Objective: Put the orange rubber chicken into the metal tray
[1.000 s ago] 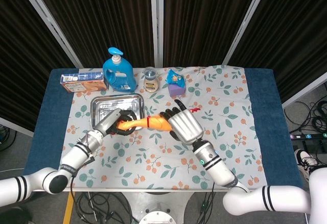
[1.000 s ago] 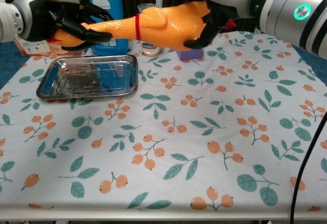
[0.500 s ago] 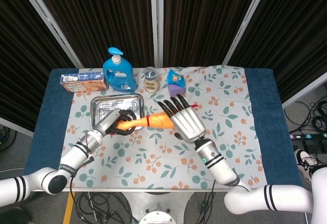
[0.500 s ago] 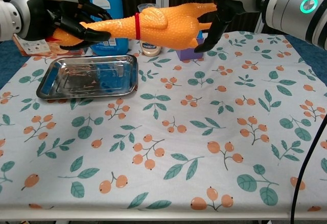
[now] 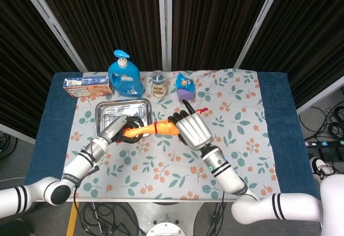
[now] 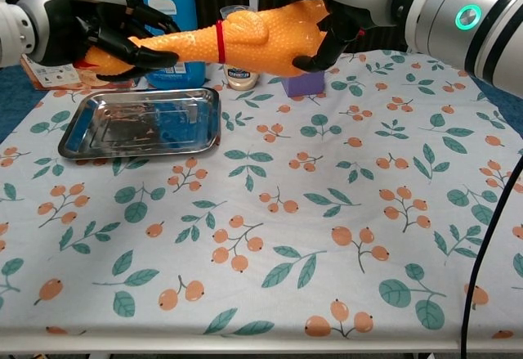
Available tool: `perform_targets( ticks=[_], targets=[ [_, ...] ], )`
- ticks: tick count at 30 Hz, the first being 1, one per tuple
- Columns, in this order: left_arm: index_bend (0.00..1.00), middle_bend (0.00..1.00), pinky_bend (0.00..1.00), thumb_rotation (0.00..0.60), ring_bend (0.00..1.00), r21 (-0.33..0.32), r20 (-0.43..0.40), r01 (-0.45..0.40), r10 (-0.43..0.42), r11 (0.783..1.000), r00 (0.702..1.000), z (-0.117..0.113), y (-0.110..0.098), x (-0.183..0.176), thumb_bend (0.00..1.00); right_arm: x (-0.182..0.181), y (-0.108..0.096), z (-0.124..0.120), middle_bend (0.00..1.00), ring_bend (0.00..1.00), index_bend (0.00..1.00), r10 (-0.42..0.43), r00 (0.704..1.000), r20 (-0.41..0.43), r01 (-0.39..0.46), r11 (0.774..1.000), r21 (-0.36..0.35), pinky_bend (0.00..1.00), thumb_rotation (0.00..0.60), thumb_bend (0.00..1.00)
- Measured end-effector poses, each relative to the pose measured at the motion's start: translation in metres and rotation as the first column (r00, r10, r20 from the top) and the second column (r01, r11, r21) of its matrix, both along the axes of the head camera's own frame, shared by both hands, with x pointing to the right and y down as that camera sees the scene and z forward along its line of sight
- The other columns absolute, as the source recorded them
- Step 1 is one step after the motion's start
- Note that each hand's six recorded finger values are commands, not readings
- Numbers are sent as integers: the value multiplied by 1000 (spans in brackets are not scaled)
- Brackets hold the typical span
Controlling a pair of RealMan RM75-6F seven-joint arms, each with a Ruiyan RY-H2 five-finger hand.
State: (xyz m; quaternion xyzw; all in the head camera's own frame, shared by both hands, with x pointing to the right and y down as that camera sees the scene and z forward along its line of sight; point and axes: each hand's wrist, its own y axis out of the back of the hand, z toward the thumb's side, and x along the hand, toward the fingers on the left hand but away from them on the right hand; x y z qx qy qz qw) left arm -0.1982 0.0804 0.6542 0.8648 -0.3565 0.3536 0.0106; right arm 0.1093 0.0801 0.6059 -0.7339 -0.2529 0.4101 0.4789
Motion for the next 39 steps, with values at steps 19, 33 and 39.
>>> perform_targets(
  ticks=[19, 33, 39],
  targets=[
    [802, 831, 925, 600, 777, -1, 6, 7, -7, 1000, 1000, 2, 1, -5, 775, -6, 16, 8, 900, 641, 888, -44, 999, -6, 43, 998, -50, 164, 600, 778],
    [802, 829, 921, 600, 775, 15, 18, 6, -6, 1000, 1000, 4, 11, -11, 774, 14, 6, -7, 0, 1, 0, 23, 999, 24, -22, 999, -44, 51, 600, 0],
    [802, 827, 921, 600, 771, 16, 26, 22, -23, 1000, 999, 8, 13, -19, 774, 28, 3, -10, 0, 0, 0, 54, 998, 16, -53, 997, -47, 46, 600, 0]
  ],
)
